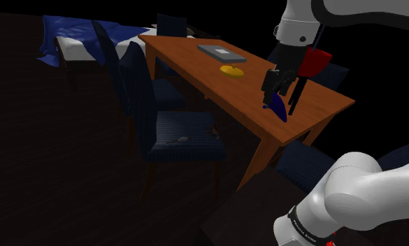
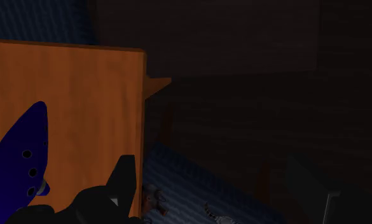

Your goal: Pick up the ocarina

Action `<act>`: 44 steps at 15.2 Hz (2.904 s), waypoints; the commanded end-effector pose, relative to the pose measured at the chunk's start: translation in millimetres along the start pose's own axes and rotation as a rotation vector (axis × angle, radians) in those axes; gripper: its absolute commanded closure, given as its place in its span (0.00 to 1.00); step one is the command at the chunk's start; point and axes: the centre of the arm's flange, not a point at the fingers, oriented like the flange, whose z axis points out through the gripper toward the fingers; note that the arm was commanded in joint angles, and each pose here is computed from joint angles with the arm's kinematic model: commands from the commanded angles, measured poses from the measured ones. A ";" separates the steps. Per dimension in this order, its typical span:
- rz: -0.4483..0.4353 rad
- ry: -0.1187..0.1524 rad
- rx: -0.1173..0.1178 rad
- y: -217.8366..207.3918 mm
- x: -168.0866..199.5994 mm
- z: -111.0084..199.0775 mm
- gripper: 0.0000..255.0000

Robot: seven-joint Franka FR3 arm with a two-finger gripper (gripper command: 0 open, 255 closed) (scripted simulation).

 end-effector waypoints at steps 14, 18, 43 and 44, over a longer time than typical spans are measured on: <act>0.067 0.023 -0.002 153.1 47.8 57.1 0.00; 0.088 0.029 -0.002 200.9 60.7 74.4 0.00; 0.092 0.031 -0.002 208.2 64.3 91.0 1.00; 0.092 0.031 -0.002 208.8 63.8 85.8 1.00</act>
